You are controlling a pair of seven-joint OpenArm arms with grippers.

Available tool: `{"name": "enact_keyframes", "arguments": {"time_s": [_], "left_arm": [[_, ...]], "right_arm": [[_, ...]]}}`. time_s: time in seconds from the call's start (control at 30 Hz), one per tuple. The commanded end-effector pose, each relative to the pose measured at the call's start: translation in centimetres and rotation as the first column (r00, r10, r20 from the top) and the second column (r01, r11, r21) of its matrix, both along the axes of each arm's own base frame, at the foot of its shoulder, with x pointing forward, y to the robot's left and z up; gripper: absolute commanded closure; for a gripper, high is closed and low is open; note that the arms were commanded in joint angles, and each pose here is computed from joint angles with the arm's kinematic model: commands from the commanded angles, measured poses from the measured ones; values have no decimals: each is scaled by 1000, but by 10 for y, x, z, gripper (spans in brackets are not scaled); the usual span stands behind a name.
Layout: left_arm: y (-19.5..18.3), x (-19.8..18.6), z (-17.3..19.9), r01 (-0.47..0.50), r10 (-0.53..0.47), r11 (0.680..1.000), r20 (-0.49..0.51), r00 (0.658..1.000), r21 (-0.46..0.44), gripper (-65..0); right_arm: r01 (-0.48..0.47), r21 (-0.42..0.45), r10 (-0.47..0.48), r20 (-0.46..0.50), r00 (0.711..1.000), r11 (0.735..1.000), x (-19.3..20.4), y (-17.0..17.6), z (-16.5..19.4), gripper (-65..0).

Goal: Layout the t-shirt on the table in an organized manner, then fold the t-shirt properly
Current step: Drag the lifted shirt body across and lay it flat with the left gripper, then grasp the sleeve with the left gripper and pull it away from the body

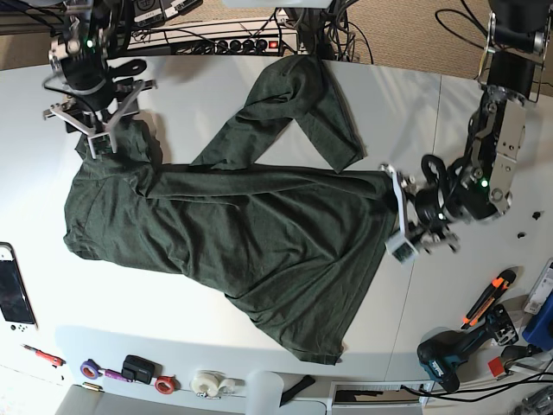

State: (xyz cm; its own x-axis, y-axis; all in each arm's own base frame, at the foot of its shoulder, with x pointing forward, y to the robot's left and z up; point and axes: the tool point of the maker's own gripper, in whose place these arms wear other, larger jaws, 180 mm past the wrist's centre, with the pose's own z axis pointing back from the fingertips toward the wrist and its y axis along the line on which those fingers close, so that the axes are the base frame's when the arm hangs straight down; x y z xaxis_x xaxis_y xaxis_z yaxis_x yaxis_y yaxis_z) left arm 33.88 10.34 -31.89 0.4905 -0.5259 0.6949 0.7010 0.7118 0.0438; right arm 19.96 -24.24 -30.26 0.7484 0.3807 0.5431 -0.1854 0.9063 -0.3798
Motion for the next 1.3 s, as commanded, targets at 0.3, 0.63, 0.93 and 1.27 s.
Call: {"name": "enact_keyframes", "arguments": {"time_s": [0.3,0.63,0.93,1.27], "left_arm": [[-60,-70,-4,220,-262,932,-114,958,-288,-331],[-91,-97,-8,228,-300,903,-153,942,-364,-331],[-93,-116,-17,238,-329,892,-190,925,-385,-331],[-96,-128,-21,246,-351,880,-209,913,-406,-331]], "right_arm": [[126,-75,-93,346,934,989,39,-17,64,-306],[326,39,-321,320,891,945,96,-81,20,-306],[415,350,-501,205,841,839,135,-135,-24,-306],[422,442,-506,88,858,792,175,-142,-62,-304]]}}
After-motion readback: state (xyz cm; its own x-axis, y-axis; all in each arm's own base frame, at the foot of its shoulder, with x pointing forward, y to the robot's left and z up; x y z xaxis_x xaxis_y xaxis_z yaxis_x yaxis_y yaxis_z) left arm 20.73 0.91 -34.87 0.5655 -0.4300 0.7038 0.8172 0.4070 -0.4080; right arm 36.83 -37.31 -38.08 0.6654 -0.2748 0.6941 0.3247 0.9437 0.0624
